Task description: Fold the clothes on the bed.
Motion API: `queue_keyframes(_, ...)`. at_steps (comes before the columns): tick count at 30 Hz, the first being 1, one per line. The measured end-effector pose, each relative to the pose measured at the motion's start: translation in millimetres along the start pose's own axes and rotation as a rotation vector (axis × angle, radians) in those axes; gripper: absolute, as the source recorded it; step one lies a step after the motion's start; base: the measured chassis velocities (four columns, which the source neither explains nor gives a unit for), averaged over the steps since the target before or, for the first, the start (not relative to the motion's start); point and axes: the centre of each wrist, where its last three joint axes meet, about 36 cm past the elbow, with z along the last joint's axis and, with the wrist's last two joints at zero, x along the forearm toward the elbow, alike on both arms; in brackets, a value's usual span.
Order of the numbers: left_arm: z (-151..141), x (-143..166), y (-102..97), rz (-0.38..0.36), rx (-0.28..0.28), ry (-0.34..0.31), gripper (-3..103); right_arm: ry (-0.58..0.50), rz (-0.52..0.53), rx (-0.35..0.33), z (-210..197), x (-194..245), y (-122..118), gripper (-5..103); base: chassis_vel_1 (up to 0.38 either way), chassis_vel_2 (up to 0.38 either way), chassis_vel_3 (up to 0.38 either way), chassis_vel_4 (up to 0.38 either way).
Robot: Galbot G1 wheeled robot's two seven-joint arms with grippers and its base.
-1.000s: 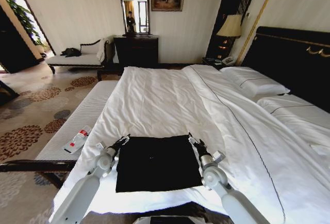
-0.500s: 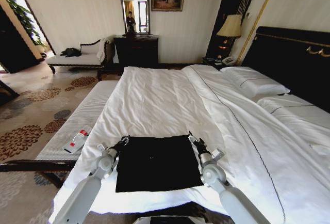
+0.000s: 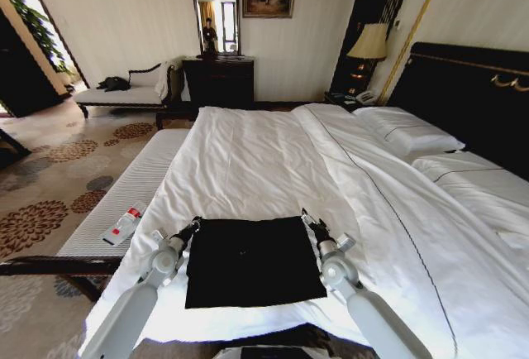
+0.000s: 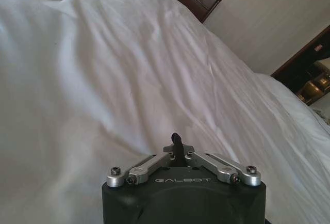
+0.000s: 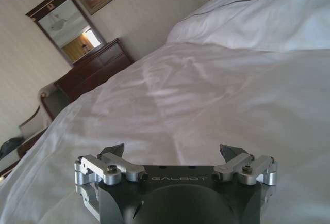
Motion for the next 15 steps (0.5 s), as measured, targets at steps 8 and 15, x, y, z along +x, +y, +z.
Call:
queue_keyframes(8,-4,-3,0.9,-0.005,0.005,-0.007,1,0.07,-0.061,0.002,9,-1,-12,100,0.0,0.0,0.0,0.0)
queue_keyframes(15,-9,-5,0.2,-0.004,0.006,-0.014,1,0.097,-0.088,0.006,20,-6,-22,100,0.0,0.0,0.0,0.0)
